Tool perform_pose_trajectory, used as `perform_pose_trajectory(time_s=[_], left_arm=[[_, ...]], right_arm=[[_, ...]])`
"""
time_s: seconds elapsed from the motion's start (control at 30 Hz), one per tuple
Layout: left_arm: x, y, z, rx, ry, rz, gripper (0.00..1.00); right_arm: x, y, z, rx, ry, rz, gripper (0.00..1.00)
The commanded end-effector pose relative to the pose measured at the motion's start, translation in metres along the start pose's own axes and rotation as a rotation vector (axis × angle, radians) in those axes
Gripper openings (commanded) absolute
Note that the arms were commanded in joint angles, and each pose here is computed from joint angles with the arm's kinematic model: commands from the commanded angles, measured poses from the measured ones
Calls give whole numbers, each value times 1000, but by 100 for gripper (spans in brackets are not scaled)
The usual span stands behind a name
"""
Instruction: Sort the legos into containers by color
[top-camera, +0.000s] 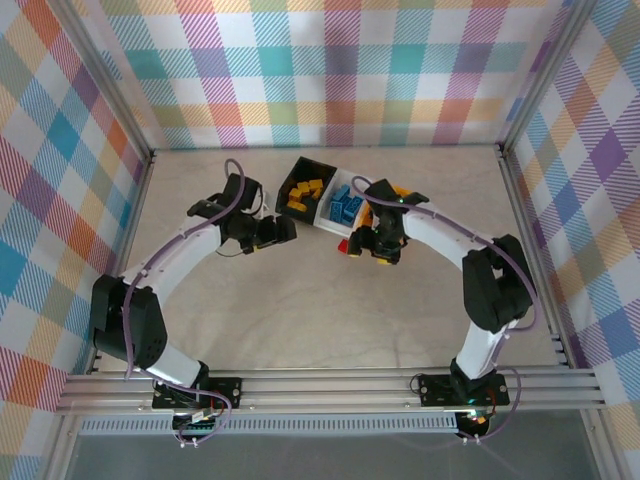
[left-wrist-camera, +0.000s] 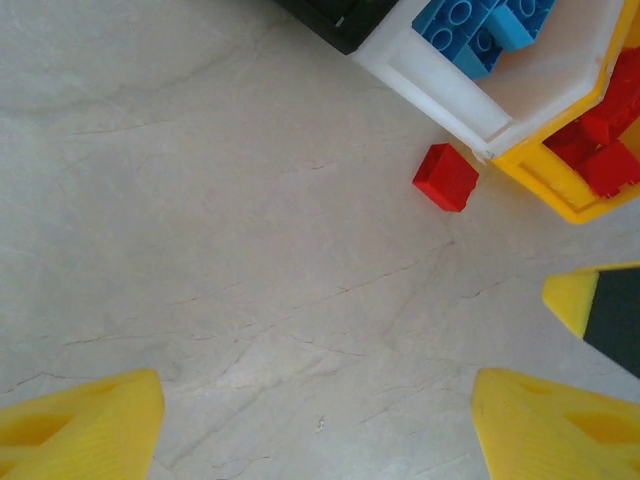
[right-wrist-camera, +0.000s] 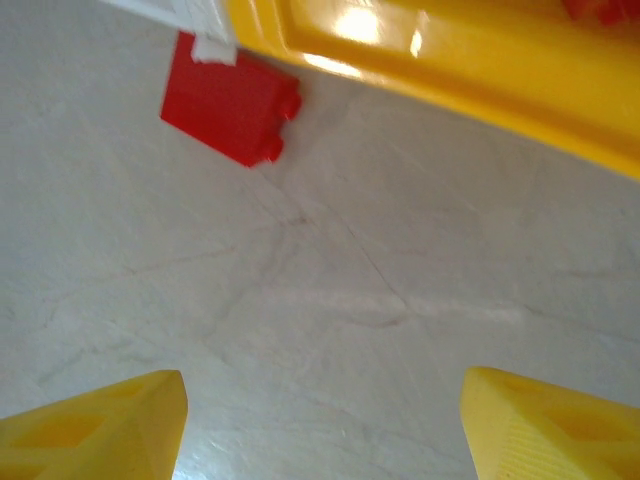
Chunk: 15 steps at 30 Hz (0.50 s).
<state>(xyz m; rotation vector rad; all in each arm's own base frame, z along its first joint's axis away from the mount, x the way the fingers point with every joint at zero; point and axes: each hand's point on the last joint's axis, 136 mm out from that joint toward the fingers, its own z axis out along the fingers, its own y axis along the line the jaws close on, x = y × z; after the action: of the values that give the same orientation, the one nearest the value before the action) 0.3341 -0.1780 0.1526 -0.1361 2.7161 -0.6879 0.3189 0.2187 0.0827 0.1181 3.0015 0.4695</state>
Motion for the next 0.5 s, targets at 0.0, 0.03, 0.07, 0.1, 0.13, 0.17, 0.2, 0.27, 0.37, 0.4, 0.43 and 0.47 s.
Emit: perform_pose_trajectory(time_s=[0.0,0.03,0.07,0.1,0.13,0.17,0.2,0.27,0.37,0.4,0.43,0.47], left_arm=[[-6,3,-14,13,-45,-12,82],[-7,5,-15,13,-45,-15,82],[-7,7,-15,10,-43,-18,83],[-7,10,-15,7,-43,-22,83],[-7,12,-15,5,-41,-25,84],[-8,13,-15,5,-41,-31,84],[-8,15,-14,6,-37,-35,85],[-9,18,-13,7,-33,-43,84],[-10,20,-16,8,-39,-44,85],[-11,21,-16,5,-40,-46,85],[-11,22,-17,4,-41,-45,85],[-12,22,-18,4,-41,-44,85]], right_arm=[[-7,9,6,18,8,-26,73],[-10,14,9,14,8,-29,73],[-11,19,12,15,13,-34,73],[-13,22,15,19,16,-40,73],[-16,27,18,27,19,-49,74],[-18,28,22,41,24,-52,74],[-21,30,24,50,25,-51,74],[-25,32,30,68,32,-41,74],[-33,31,35,112,26,-12,75],[-36,30,36,127,19,-1,75],[-39,28,37,142,14,13,75],[-40,27,38,157,9,27,75]])
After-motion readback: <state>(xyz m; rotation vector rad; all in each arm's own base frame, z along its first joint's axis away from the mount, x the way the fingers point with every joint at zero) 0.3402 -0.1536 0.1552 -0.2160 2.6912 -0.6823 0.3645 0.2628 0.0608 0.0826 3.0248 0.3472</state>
